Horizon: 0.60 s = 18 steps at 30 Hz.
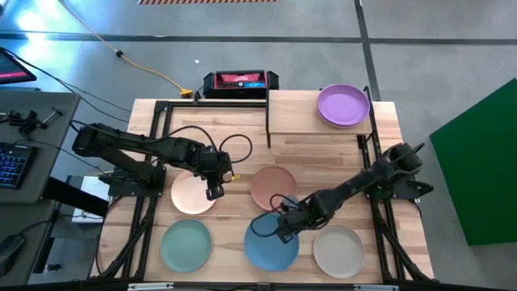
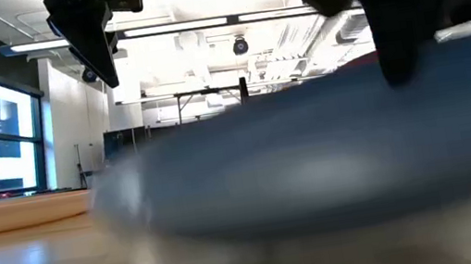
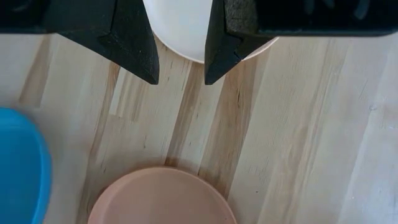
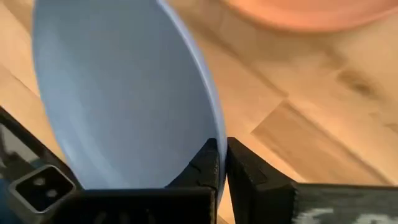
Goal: Place and stack plates onto a shelf
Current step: Stack the blue plate on top of the violet plate on the shelf
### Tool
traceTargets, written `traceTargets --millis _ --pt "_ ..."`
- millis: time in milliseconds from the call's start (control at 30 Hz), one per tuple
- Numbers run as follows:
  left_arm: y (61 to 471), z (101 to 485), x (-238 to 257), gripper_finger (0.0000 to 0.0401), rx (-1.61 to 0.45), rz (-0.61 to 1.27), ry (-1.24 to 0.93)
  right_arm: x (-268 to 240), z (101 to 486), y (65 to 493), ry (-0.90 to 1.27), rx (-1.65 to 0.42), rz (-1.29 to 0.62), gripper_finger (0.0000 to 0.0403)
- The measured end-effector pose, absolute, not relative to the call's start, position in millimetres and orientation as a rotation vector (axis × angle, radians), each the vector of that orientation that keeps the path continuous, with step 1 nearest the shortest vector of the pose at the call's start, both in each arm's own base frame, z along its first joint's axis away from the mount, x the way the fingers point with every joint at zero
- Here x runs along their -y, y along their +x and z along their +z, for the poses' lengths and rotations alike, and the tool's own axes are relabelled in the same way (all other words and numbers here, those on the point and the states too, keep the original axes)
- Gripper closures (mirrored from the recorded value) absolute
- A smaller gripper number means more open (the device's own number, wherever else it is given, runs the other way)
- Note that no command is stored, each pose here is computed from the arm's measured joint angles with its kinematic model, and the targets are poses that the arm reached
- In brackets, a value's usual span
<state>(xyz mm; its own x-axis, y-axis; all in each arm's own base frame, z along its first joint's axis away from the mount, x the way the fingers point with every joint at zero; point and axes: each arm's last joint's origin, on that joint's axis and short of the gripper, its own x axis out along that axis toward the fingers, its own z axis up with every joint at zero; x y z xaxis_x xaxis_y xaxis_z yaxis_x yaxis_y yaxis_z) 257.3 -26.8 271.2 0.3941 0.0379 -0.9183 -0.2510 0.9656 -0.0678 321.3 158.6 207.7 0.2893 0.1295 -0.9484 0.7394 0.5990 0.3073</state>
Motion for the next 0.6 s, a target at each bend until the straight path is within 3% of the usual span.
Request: traceTargets --millis 600 --pt "257.4 271.0 26.5 0.0284 -1.153 0.189 -0.195 -92.9 301.5 271.2 0.857 -1.023 -0.544 0.0403"
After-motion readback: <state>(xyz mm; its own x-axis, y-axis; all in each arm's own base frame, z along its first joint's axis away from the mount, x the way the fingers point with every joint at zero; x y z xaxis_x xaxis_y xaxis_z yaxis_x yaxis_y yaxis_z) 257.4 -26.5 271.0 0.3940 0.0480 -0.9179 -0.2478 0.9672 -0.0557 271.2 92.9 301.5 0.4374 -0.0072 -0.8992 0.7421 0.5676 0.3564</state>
